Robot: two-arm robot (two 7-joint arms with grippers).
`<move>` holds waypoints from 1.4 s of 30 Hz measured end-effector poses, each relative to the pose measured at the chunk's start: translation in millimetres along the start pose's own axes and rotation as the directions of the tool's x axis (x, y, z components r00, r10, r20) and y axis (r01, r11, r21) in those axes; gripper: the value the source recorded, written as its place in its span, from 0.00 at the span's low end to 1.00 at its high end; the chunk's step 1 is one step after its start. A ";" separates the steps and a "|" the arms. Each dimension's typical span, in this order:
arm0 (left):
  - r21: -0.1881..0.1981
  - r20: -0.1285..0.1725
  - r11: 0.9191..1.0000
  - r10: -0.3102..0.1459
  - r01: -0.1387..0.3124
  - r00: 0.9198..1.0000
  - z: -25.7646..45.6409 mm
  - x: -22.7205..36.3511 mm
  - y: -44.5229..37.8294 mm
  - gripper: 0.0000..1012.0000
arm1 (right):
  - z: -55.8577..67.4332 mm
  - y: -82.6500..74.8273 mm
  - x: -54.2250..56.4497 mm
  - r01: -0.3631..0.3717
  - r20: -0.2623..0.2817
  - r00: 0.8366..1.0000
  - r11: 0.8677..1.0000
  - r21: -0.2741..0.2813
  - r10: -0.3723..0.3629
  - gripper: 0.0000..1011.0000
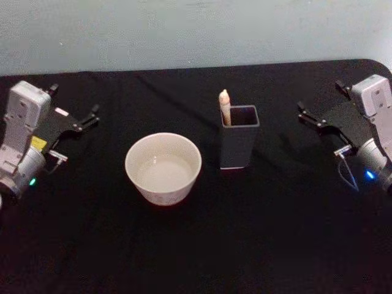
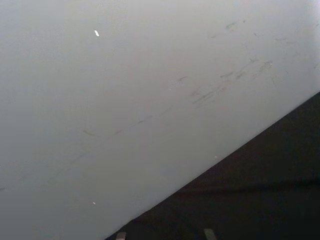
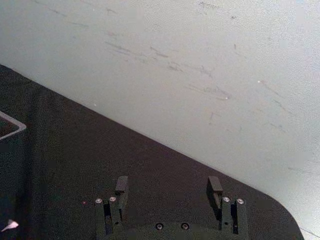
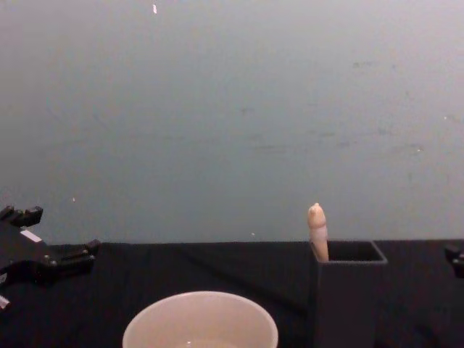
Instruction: Pick up the stirring spoon with one hand, stir inside the cup, then place it back in its original position.
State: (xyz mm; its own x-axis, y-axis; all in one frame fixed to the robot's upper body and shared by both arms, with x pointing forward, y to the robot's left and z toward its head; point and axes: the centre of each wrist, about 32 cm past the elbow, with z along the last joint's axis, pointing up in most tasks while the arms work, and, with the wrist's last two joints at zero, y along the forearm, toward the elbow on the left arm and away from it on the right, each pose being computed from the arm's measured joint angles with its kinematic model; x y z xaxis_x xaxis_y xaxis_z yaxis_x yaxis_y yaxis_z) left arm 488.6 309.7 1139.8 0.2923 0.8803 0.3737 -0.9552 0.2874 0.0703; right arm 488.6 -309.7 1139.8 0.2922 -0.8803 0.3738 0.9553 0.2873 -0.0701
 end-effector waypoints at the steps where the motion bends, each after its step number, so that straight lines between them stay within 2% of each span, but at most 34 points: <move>1: 0.000 0.000 1.000 0.000 0.000 1.000 0.0 0.0 0.0 0.99 | 0.0 0.0 0.0 0.000 0.000 1.000 1.000 0.000 0.000 0.99; 42: 0.000 0.000 1.000 0.000 0.000 1.000 0.0 0.0 0.0 0.99 | 0.0 0.0 0.0 0.000 0.000 1.000 1.000 0.000 0.000 0.99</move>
State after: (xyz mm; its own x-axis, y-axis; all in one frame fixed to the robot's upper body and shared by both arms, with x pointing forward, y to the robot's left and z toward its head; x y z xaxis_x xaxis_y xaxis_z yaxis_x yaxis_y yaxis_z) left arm 488.6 309.7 1139.8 0.2923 0.8803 0.3737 -0.9552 0.2874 0.0702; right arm 488.6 -309.7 1139.8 0.2923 -0.8803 0.3738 0.9553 0.2873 -0.0703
